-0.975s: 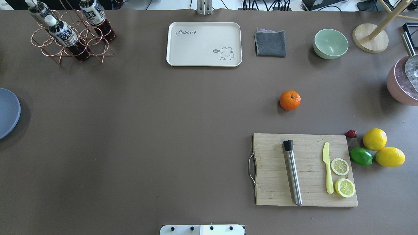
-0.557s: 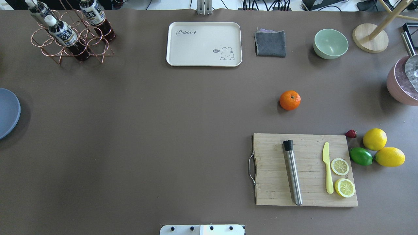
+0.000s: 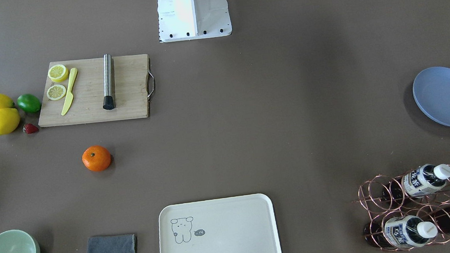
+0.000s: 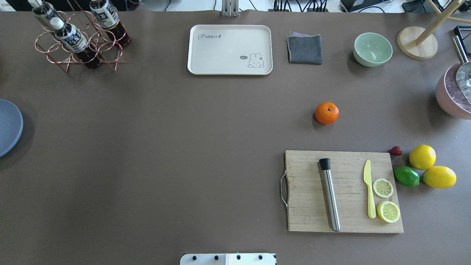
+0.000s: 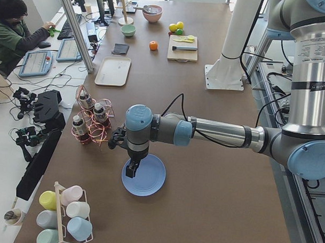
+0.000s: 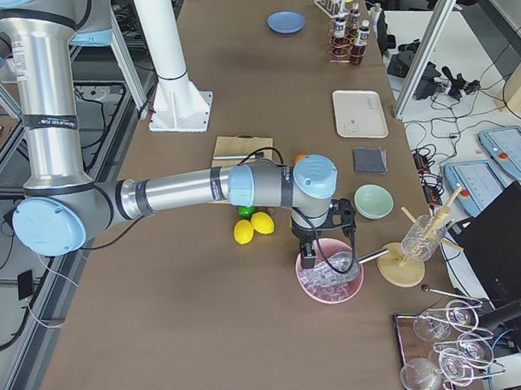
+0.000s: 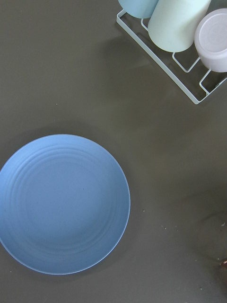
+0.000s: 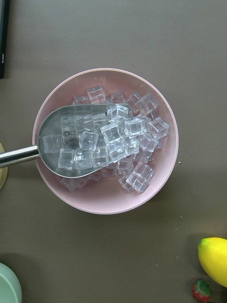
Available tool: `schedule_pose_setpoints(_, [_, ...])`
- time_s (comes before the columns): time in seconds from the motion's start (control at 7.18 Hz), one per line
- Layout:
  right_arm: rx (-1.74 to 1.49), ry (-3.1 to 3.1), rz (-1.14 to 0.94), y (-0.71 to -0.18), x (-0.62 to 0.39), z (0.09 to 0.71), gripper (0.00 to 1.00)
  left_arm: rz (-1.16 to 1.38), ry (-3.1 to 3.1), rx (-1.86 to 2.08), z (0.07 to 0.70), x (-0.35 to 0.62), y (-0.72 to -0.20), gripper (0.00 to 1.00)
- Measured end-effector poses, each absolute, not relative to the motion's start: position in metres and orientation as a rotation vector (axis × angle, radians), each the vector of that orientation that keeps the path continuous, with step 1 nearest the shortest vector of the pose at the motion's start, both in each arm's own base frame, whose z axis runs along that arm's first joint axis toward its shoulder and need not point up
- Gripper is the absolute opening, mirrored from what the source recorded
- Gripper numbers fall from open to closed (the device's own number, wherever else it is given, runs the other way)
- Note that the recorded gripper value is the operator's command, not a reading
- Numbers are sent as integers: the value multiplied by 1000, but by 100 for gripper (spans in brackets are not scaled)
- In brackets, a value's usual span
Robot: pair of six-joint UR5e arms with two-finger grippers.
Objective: Pick orange to plate
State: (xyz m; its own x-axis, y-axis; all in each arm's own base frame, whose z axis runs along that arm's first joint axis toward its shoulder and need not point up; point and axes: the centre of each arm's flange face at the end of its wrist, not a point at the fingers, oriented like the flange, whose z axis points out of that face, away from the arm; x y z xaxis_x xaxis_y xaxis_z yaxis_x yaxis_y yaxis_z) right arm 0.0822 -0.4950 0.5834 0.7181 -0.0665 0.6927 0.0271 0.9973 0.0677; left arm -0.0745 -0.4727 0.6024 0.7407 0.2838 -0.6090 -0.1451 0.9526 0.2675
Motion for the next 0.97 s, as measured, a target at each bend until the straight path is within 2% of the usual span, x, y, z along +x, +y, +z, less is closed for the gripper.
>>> schedule_pose_setpoints(0.97, [62,-767,-53,-496,83,579,100,248,699,217,598,-71,-477,98])
